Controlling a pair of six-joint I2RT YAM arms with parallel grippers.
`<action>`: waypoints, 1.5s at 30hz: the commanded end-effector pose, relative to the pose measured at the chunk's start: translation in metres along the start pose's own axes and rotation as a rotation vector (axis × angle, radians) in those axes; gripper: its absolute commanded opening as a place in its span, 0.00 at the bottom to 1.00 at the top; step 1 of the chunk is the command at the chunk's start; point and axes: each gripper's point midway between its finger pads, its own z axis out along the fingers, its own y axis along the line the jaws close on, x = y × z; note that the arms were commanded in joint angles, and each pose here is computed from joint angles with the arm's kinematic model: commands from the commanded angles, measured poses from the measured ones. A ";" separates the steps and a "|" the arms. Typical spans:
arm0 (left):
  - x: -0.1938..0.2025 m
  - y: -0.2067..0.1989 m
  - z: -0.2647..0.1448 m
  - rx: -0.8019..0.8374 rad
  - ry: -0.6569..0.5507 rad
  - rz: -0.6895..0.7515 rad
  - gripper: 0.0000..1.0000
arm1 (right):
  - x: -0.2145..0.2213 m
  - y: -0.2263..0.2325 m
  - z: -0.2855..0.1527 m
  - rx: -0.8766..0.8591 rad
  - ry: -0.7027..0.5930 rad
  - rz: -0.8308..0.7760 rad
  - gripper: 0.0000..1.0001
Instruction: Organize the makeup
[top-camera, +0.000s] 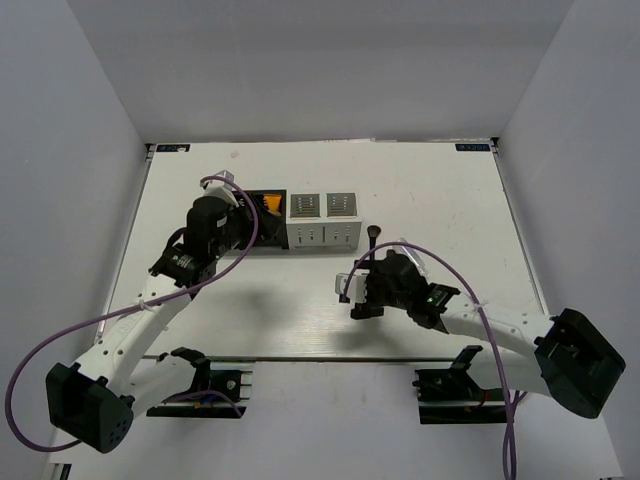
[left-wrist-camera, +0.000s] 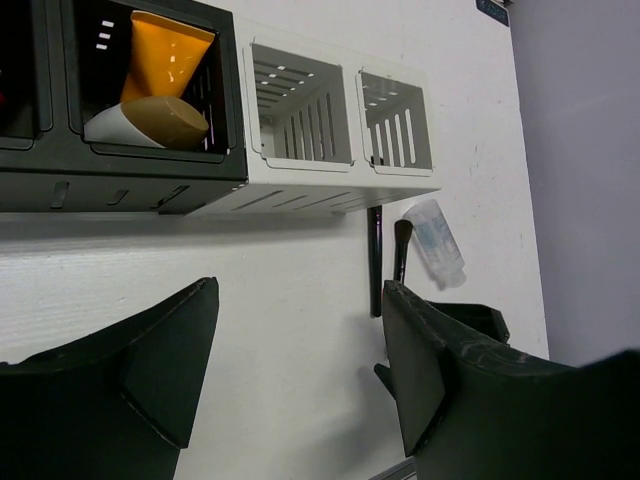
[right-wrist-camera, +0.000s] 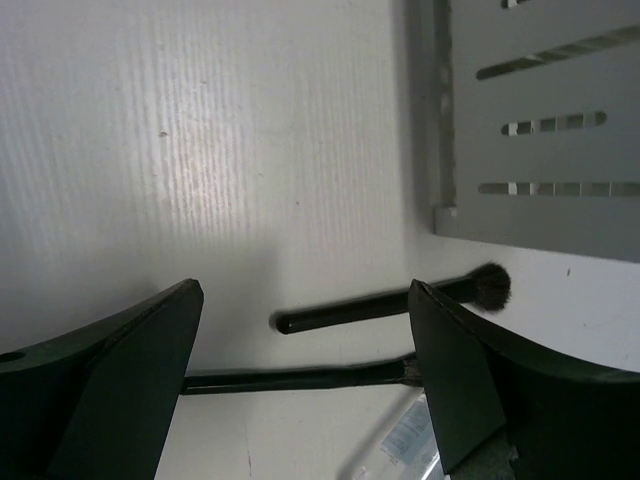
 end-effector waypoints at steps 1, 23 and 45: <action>-0.011 -0.009 -0.009 0.017 -0.030 0.002 0.76 | -0.010 -0.030 -0.006 0.105 -0.037 0.075 0.89; -0.003 0.009 -0.040 -0.021 -0.088 -0.027 0.77 | 0.053 -0.153 -0.039 0.386 0.106 0.677 0.81; 0.021 0.033 -0.049 -0.083 -0.056 -0.068 0.77 | 0.118 -0.125 -0.044 0.201 0.108 1.165 0.75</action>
